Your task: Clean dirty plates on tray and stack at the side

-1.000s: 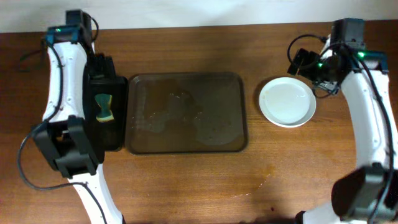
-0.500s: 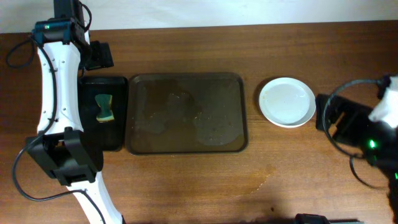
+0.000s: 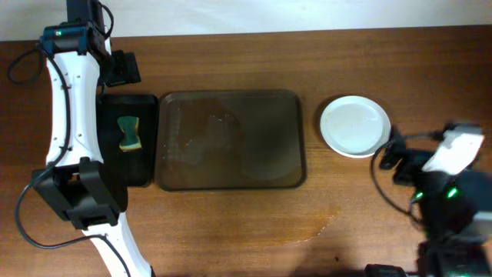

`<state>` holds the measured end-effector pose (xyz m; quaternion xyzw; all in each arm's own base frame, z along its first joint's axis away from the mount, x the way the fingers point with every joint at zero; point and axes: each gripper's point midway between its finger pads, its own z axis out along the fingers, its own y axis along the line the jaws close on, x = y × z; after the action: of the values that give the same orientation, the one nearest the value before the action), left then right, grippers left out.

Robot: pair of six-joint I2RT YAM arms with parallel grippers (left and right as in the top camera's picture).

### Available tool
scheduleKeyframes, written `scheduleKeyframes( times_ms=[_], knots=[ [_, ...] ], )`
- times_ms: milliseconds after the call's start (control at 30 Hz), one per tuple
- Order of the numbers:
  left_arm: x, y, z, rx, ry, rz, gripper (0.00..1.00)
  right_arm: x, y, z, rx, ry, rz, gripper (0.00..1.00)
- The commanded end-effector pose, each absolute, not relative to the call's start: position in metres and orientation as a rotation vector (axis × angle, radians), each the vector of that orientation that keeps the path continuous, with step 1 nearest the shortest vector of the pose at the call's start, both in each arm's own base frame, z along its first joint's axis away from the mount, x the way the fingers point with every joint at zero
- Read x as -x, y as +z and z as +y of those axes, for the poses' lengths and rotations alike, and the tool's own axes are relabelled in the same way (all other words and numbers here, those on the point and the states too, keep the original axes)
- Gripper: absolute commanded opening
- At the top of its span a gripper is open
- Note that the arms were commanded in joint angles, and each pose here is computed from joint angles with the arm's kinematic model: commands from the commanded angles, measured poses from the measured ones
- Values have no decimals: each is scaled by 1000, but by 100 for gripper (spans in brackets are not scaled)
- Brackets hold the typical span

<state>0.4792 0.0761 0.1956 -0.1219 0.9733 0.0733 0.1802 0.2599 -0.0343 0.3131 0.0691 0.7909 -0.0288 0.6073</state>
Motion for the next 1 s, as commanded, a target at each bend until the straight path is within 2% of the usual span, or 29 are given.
scheduleKeyframes(
  times_ms=[0,133,400,467,967],
  knots=[
    [-480,202,76,348,197,2734,99,-255,248,-20,-86,-14,1803,98],
    [-480,202,76,347,197,2734,99,-249,205,-19,-84,-10,1626,98],
    [-480,202,76,348,197,2734,99,-243,180,-20,-83,-17,1587,99],
    [-480,202,76,348,197,2734,99,-245,159,-19,-85,-10,1635,98],
    [-480,202,76,348,197,2734,99,-246,157,-17,-76,-1,1640,98]
  ],
)
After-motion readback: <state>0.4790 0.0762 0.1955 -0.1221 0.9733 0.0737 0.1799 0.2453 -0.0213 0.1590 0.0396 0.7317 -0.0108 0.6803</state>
